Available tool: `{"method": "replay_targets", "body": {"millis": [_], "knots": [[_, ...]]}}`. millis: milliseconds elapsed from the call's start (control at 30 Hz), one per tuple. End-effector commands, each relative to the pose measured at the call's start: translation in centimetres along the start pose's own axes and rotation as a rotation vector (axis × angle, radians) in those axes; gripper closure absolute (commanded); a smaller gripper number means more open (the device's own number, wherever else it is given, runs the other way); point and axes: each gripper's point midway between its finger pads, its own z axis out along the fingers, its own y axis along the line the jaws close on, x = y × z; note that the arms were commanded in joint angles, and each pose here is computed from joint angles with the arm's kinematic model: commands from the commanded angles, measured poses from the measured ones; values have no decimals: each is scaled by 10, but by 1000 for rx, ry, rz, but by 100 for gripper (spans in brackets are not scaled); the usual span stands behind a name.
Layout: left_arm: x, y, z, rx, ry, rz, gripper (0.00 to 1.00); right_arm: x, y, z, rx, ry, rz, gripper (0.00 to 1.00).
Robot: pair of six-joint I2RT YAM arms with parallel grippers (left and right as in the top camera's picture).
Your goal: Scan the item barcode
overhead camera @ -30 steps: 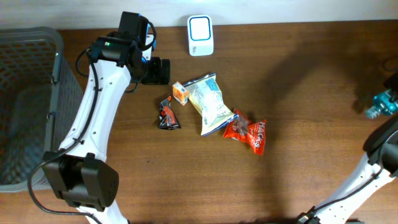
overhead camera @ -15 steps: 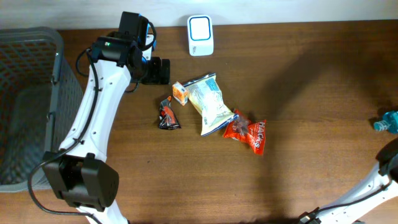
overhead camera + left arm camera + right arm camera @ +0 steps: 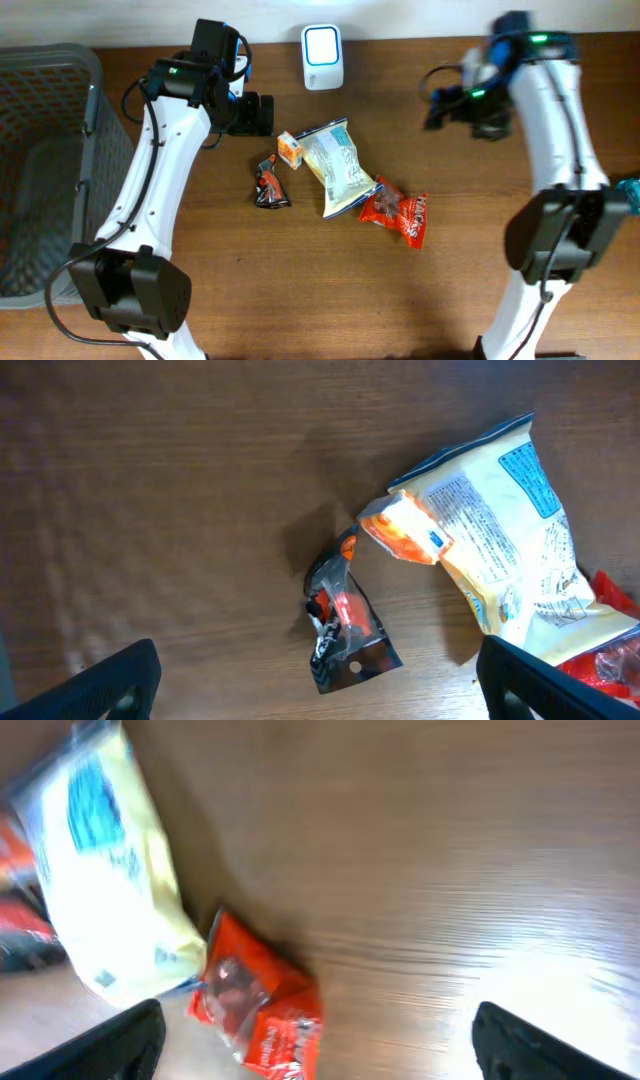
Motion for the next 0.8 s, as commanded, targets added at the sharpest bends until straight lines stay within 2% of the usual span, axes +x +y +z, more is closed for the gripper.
{"method": "replay_targets", "body": {"millis": [0,133,267,367,500,633,767], "knots": [[0,2,1,-8,0,10,1,36,29,34,98,135,-128,17],[0,2,1,-8,0,10,1,90,52,72,127,308,-172,62],[0,2,1,-8,1,10,1,115,47,81,163,395,-100,67],[0,2,1,-8,1,10,1,123,44,86,175,417,-68,82],[0,2,1,-8,0,10,1,133,36,106,186,425,-29,82],[0,2,1,-8,0,10,1,90,43,143,134,202,16,86],[0,2,1,-8,0,11,1,44,58,152,73,13,-18,87]]}}
